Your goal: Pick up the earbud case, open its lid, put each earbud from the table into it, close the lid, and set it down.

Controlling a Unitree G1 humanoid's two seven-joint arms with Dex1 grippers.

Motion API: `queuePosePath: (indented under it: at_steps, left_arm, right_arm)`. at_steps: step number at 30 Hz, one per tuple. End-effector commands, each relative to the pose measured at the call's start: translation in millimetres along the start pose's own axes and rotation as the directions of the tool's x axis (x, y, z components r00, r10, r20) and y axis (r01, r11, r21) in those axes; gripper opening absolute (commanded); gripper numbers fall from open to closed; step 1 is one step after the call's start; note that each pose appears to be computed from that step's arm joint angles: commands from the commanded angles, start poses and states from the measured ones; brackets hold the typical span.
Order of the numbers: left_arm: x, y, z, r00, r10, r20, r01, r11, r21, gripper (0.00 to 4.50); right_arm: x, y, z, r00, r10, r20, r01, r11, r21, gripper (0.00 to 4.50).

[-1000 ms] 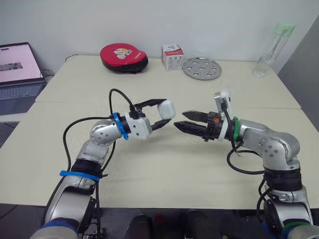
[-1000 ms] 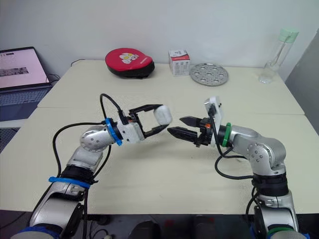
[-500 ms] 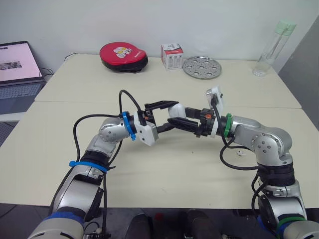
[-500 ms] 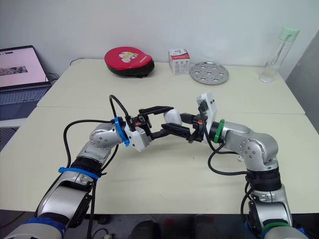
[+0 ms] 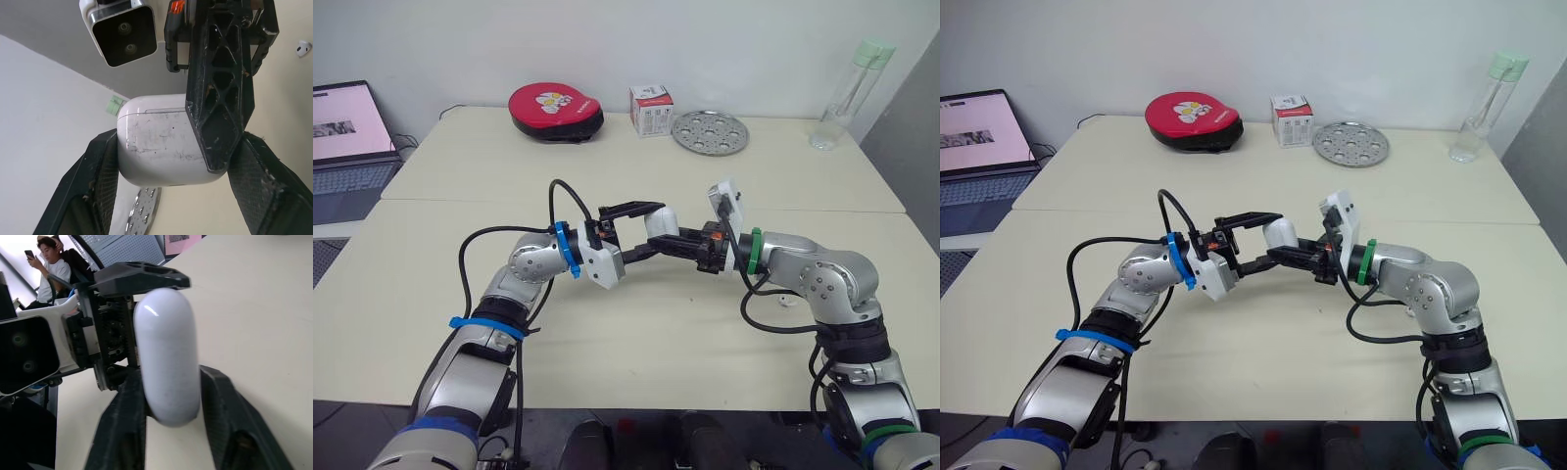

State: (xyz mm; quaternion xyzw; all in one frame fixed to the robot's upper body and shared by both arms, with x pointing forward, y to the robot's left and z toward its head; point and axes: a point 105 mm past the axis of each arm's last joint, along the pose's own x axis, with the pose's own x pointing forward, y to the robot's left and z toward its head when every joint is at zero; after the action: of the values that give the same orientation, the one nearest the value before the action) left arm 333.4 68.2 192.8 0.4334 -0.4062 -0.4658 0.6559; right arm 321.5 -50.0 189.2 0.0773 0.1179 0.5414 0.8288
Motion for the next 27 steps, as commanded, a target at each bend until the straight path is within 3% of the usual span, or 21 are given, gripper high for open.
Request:
queuePosePath:
  at_steps: [1, 3, 7, 10, 12, 14, 17, 21, 27]
  left_arm:
    - [6.5, 6.6, 9.3, 0.998, -0.010, 0.055, 0.006, 0.998, 0.055, 2.79]
    - [5.7, 5.7, 8.0, 0.999, -0.013, 0.049, 0.011, 0.999, 0.045, 3.53]
    - [4.5, 9.1, 8.6, 0.999, 0.002, 0.048, -0.005, 0.999, 0.052, 4.50]
    - [2.7, 6.4, 2.9, 0.999, -0.046, 0.000, 0.046, 0.999, 0.012, 4.50]
    - [2.2, 9.4, 0.6, 0.996, -0.084, -0.038, 0.081, 0.993, -0.089, 4.50]
    - [1.3, 12.3, 0.7, 0.991, -0.122, -0.058, 0.105, 0.965, -0.240, 4.50]
    - [-1.0, 16.4, 1.6, 0.982, -0.178, -0.062, 0.136, 0.896, -0.423, 3.96]
    - [-1.2, 11.3, -4.4, 0.952, -0.286, -0.107, 0.197, 0.842, -0.502, 2.75]
    - [7.6, 8.3, -8.6, 0.928, -0.352, -0.125, 0.243, 0.824, -0.511, 2.75]
  right_arm:
    - [-4.4, -4.5, 20.5, 0.997, -0.029, 0.072, 0.032, 0.999, -0.033, 0.80]
    - [-5.2, -6.7, 20.0, 0.996, -0.040, 0.078, 0.043, 0.999, -0.031, 0.80]
    - [-14.3, -27.6, 13.6, 0.987, -0.131, 0.092, 0.132, 0.991, 0.001, 0.80]
    - [-28.0, -58.4, 5.6, 0.954, -0.286, 0.092, 0.286, 0.958, 0.003, 0.80]
    - [-39.2, -78.2, -6.3, 0.917, -0.399, 0.023, 0.397, 0.903, -0.164, 0.80]
    - [-45.4, -82.8, -16.8, 0.902, -0.428, -0.060, 0.369, 0.834, -0.411, 0.80]
    - [-45.0, -75.9, -17.9, 0.909, -0.401, -0.115, 0.266, 0.770, -0.580, 0.80]
    - [-34.3, -59.3, -16.7, 0.924, -0.344, -0.169, 0.133, 0.700, -0.701, 0.80]
    - [-15.0, -33.0, -11.1, 0.938, -0.275, -0.212, 0.004, 0.620, -0.785, 0.80]
